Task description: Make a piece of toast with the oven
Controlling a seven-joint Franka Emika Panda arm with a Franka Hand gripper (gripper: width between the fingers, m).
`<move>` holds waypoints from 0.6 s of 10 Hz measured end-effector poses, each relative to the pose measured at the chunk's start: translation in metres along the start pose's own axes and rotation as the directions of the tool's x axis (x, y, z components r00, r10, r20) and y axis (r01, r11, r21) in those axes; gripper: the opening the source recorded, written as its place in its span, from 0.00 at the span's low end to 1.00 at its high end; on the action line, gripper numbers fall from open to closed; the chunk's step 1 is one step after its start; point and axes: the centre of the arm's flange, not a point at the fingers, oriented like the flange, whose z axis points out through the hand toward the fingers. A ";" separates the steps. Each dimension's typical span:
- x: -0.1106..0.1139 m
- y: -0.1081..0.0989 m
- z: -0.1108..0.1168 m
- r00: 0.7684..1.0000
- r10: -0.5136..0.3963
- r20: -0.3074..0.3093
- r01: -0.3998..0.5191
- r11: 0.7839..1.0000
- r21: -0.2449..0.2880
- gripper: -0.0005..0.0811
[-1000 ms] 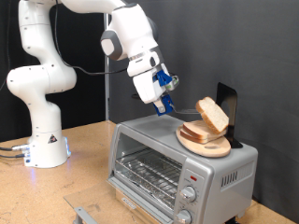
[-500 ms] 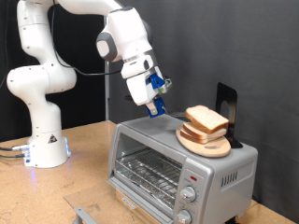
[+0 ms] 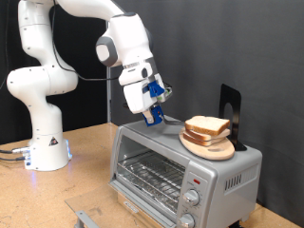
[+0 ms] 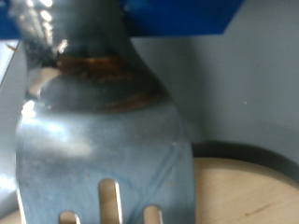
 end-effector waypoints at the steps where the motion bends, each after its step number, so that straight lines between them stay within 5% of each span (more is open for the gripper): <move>1: 0.002 0.000 0.003 1.000 0.008 0.004 -0.008 1.000 -0.005 0.60; 6: 0.009 0.000 0.012 1.000 0.024 0.007 -0.024 1.000 -0.017 0.60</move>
